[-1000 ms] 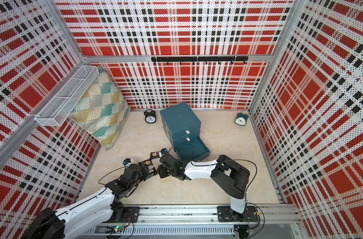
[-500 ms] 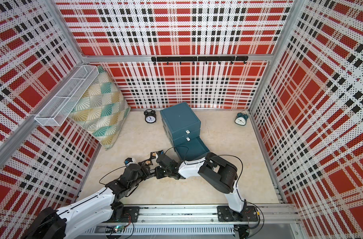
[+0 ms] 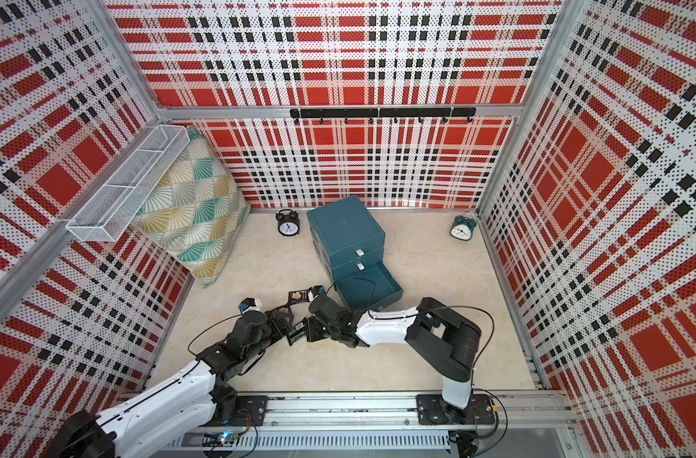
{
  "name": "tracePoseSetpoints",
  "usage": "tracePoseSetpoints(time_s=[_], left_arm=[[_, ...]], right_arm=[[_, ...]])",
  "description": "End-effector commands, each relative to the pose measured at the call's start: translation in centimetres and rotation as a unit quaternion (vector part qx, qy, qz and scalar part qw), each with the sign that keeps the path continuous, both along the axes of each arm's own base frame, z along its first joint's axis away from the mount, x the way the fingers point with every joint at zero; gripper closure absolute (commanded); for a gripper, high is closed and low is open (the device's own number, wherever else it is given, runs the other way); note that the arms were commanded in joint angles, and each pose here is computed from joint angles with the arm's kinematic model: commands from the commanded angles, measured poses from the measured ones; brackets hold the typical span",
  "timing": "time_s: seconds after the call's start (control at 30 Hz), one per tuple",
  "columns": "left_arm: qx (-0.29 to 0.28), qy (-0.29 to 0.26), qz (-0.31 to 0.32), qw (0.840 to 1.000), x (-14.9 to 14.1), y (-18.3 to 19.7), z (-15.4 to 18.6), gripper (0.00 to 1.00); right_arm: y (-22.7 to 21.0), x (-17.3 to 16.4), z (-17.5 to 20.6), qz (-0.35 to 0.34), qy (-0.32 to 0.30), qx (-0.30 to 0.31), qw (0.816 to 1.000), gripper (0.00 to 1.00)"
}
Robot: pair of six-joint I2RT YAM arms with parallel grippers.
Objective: Place the cookies into the drawer by color
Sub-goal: Pick up the cookie at the center of the board, then place the cookie in the drawer.
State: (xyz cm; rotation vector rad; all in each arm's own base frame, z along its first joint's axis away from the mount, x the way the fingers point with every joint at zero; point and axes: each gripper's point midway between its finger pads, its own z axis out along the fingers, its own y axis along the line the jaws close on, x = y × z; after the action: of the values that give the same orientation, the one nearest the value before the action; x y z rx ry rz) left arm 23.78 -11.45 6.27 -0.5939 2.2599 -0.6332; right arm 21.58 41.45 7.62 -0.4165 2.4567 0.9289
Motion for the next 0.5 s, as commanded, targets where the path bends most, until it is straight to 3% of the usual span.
tracePoseSetpoints(time_s=[0.0, 0.17, 0.47], left_arm=[[0.001, -0.029, -0.010, 1.000, 1.1, -0.5, 3.0, 0.12], [0.014, -0.053, -0.010, 0.998, 2.3, -0.7, 5.2, 0.00], [0.043, -0.060, -0.002, 0.997, 5.3, 0.1, 6.2, 0.01]], right_arm=[[-1.9, 0.7, 3.4, -0.027, -0.050, -0.004, 0.998, 1.00], [-5.5, 1.2, 6.2, -0.061, -0.088, -0.026, 0.994, 1.00], [-13.3, 3.1, 9.3, -0.133, -0.120, -0.036, 0.983, 1.00]])
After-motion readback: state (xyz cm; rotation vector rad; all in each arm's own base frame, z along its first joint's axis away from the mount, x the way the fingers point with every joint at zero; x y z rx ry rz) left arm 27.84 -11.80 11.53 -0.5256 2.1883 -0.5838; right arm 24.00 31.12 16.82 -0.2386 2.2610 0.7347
